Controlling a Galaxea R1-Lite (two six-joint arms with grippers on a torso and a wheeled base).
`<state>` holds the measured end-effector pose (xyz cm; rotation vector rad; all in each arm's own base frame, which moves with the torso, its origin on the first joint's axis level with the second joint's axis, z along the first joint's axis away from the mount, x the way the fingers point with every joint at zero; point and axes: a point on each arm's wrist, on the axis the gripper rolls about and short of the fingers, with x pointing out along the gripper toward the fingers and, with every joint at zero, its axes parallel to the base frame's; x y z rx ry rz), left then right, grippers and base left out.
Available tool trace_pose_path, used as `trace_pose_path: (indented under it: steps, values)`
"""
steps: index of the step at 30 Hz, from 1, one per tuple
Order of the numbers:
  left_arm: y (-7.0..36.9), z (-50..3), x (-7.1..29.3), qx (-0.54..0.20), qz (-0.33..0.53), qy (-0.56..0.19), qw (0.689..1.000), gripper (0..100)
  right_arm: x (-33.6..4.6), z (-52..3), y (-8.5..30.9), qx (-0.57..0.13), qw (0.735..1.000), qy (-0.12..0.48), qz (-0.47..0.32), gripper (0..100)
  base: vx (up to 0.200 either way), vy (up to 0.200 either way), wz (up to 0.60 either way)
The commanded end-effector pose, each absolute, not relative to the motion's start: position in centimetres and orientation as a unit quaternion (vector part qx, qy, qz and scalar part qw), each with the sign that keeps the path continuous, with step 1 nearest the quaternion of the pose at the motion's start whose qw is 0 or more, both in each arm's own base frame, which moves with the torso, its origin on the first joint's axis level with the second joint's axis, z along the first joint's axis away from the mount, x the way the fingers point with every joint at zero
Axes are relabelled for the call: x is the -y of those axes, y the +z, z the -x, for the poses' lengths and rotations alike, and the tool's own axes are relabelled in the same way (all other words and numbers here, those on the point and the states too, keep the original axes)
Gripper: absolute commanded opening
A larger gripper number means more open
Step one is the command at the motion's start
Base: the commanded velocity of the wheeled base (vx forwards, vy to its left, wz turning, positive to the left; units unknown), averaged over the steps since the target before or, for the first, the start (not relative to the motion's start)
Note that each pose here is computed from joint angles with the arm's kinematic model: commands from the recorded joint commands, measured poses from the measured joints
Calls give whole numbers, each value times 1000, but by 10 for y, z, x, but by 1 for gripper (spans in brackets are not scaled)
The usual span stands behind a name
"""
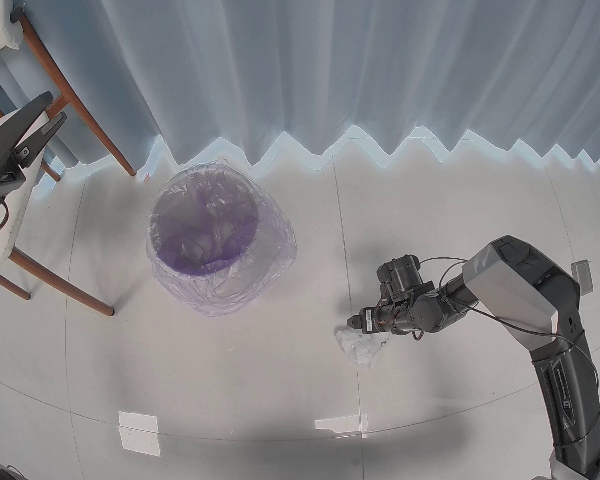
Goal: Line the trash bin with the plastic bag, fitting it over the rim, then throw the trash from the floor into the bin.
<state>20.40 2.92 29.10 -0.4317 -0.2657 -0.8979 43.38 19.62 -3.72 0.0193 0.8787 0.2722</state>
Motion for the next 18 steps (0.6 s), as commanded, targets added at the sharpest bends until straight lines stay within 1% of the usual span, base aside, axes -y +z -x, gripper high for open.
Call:
trace_pose_path:
  steps: [1,6,11,15,18]
  values:
    - [293,-201,-29,131,204,-430,869,100,-198,-435,-38,-425,895,135,-2,100,-200,0,0]
    - [293,-201,-29,129,207,-431,869,100,-202,-448,-38,-442,888,129,0,100,-200,0,0]
    - [293,-200,-28,129,207,-431,869,100,-207,-460,-41,-449,884,126,0,100,0,0,0]
    - [293,-200,-28,129,207,-431,869,100,-217,-472,-55,-449,885,121,6,100,0,0,0]
    - [293,-200,-28,129,207,-431,869,100,-216,-470,-70,-470,875,115,8,100,0,0,0]
